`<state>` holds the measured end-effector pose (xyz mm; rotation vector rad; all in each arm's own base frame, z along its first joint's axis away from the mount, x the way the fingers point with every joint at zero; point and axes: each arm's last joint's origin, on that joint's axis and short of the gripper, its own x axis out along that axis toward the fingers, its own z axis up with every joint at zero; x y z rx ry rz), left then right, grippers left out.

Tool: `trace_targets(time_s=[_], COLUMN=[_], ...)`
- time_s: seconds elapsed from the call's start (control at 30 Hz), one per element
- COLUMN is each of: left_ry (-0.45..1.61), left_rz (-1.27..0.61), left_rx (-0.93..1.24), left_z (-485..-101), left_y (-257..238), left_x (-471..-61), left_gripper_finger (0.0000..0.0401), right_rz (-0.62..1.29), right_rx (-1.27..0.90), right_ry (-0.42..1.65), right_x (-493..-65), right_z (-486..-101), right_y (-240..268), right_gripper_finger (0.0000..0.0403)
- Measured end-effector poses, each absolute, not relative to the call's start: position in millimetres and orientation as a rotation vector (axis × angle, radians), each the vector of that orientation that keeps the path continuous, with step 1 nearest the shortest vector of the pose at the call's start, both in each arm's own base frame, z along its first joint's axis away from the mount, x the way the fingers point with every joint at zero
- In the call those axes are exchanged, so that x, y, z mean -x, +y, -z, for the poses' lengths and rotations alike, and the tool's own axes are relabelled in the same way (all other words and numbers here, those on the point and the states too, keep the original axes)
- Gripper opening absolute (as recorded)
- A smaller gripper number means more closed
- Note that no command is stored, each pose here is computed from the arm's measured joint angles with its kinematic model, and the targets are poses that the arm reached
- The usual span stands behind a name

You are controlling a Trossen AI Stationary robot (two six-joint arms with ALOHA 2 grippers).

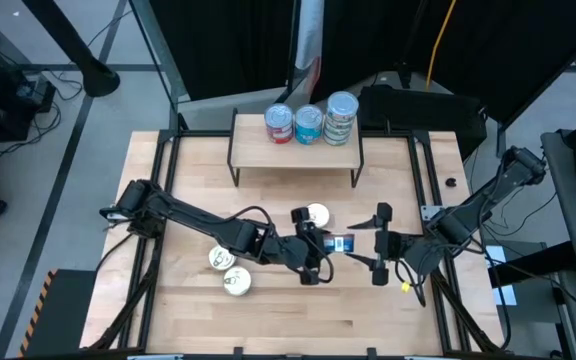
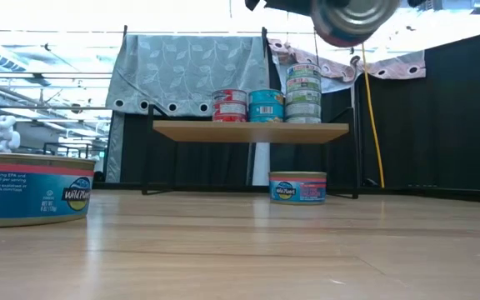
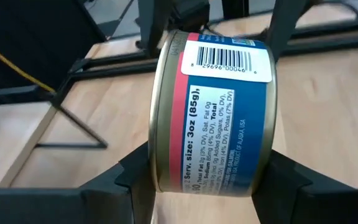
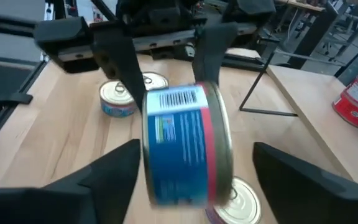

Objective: Stack canned seafood by type on shelf
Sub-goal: Put the blue pink tuna can on the shelf

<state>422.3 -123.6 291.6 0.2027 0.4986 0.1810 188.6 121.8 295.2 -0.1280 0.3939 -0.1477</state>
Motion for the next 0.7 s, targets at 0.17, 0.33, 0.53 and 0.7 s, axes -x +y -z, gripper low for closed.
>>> trace_targets(time_s=[0.17, 0.33, 0.53, 0.7], left_ry=[0.525, 0.527, 0.504, 0.561], left_rz=[-0.169, -0.212, -0.451, -0.630], left_rx=[-0.224, -0.308, -0.536, -0.636], left_z=[-306, -325, -348, -364], left_y=[-130, -140, -140, -115], left_x=[-405, -383, -360, -341], left_gripper_finger=[0.0198, 0.0199, 0.0199, 0.0198], right_rz=[0.173, 0.193, 0.214, 0.228], right_rx=[0.118, 0.102, 0.051, 0.044], right_ry=[0.344, 0.310, 0.352, 0.386], right_x=[-178, -164, -152, -150], right_z=[-304, -311, -308, -303], right_y=[121, 120, 115, 113], right_gripper_finger=[0.0332, 0.0334, 0.0332, 0.0331])
